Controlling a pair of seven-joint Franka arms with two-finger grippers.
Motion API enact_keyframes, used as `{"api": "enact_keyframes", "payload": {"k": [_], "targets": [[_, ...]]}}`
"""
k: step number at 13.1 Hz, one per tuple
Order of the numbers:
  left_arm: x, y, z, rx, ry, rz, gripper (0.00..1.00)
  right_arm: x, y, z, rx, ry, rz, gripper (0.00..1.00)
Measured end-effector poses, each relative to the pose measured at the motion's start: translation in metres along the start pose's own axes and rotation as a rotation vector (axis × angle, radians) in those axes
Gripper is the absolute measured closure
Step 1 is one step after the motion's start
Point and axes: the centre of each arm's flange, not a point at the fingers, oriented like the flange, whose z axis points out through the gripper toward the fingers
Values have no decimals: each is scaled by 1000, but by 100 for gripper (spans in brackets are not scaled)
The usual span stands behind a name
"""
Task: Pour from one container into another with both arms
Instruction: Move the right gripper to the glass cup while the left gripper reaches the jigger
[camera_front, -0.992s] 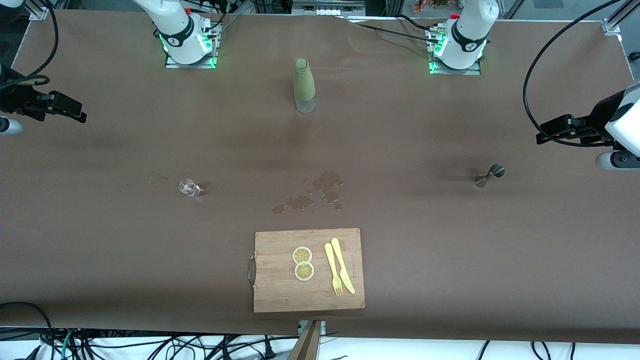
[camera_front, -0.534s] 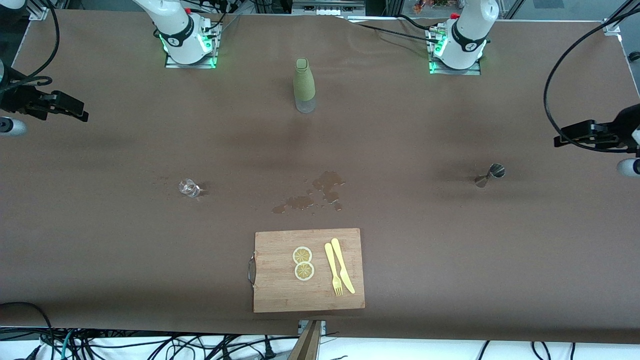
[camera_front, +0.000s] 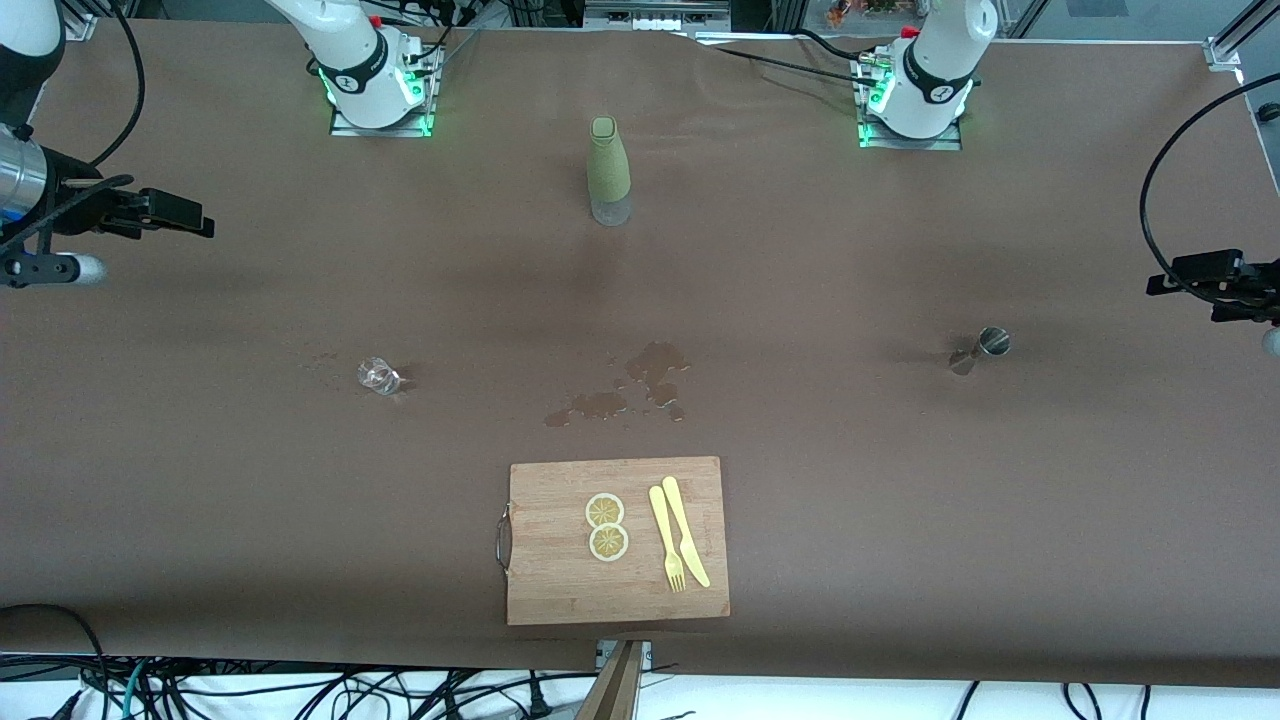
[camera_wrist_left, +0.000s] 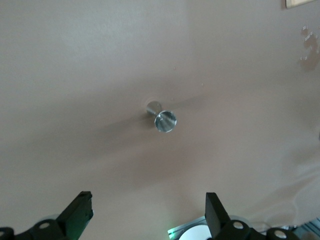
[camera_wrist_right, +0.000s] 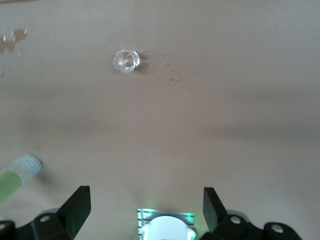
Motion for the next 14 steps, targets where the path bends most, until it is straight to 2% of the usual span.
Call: {"api": "enact_keyframes", "payload": {"k": [2,5,7,9,11,13,14], "targets": [[-17,-38,16,-62,4,79,0,7,12,12,35,-19,-165,0],[-53,-93,41,-195,59,204,0,15,41,42,191,-62,-382,0],[-80,-130,71,-333,133,274,0,21,70,64,292,-54,-525,0],[-102,-161,115,-503,217,343,0,27,99,86,386,-7,-648,0],[-109,-190,175,-647,335,455,0,35,126,114,493,66,-759,0],[-110,-211,227,-725,452,605,0,47,145,150,591,150,-868,0],[-109,-216,246,-745,503,676,0,55,152,168,620,197,-926,0]]}}
